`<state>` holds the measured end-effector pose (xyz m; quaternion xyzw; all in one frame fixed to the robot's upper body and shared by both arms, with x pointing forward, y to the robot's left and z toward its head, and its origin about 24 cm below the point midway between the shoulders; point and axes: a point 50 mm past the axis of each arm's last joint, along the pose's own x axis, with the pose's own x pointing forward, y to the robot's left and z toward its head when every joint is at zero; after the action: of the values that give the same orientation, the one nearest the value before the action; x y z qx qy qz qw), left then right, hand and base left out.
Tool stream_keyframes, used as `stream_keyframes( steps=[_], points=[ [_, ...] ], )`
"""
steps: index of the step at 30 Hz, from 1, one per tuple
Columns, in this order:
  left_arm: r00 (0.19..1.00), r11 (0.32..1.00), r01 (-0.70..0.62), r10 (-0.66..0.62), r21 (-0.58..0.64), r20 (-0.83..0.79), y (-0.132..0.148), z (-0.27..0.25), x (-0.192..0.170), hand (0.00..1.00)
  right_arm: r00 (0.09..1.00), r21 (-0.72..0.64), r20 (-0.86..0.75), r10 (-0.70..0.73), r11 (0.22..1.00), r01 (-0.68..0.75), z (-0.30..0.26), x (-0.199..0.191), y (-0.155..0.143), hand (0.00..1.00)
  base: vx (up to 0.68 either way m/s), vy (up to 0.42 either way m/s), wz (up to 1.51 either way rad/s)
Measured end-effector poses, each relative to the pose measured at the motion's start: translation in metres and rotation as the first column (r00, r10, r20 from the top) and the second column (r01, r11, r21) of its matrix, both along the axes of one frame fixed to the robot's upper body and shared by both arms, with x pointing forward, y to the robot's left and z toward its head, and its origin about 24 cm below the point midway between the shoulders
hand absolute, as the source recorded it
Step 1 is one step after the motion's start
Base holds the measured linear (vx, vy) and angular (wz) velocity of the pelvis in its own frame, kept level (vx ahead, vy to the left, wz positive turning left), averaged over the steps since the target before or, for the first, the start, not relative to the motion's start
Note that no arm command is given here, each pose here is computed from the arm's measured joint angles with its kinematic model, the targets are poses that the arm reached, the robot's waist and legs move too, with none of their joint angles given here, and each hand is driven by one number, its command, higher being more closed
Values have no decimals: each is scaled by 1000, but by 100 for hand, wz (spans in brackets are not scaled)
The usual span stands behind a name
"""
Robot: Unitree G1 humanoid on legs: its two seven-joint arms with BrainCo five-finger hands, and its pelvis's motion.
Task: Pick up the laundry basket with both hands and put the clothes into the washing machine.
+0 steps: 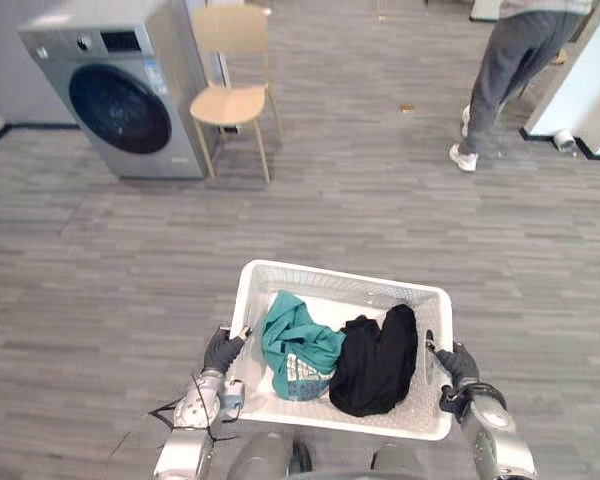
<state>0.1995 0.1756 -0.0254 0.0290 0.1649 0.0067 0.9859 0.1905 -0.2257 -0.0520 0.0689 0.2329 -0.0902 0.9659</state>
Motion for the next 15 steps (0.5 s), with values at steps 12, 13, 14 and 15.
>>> stream_keyframes(
  steps=[12,13,14,15],
  points=[
    [998,999,21,-24,-40,-64,-15,-16,-2,100,999,-32,-25,-45,999,44,-1,-19,-13,100,691,-173,34],
    [998,999,25,-27,-43,-58,-16,-16,-2,100,998,-35,-23,-50,998,50,0,-19,-14,100,635,-98,-6],
    [999,999,29,-31,-43,-44,-16,-14,0,100,998,-38,-16,-60,997,59,1,-19,-15,100,605,-97,1],
    [999,998,33,-35,-44,-39,-17,-13,1,100,998,-38,-14,-65,997,65,2,-19,-16,100,552,-90,-1]
  ],
)
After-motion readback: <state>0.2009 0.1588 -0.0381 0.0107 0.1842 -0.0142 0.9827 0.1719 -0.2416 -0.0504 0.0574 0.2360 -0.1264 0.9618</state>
